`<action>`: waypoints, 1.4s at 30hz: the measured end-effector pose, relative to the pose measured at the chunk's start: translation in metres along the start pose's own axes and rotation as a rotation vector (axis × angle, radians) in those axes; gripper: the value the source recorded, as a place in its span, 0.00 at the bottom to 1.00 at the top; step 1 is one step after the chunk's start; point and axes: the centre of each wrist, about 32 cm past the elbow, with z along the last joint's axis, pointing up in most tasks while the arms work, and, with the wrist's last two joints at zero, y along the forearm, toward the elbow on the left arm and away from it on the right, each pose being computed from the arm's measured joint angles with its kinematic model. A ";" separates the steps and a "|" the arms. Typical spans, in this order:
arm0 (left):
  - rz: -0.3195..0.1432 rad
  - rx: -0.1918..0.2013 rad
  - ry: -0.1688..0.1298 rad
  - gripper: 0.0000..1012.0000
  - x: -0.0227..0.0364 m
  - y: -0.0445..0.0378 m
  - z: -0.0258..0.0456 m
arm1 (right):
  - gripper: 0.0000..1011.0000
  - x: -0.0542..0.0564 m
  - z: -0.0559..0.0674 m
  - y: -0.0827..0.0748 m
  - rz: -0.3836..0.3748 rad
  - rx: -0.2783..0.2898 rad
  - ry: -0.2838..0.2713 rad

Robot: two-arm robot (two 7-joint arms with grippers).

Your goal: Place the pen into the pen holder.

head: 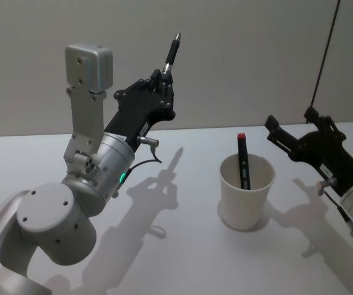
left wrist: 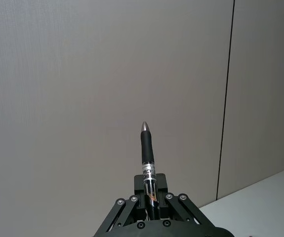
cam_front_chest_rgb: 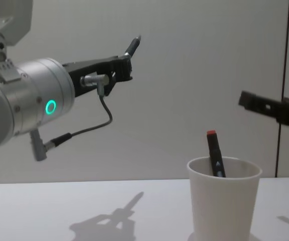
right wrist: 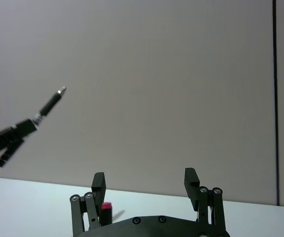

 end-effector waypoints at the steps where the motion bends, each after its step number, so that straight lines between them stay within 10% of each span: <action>1: 0.001 0.000 0.001 0.14 -0.0003 0.0001 -0.0012 | 0.99 0.000 0.002 0.001 0.010 0.010 0.019; 19: 0.009 0.002 0.004 0.14 -0.0023 0.0009 -0.0089 | 0.99 -0.007 0.016 0.015 0.122 0.126 0.266; 42: 0.011 0.002 0.005 0.14 -0.0029 0.0011 -0.0110 | 0.99 -0.026 0.014 0.047 0.126 0.120 0.591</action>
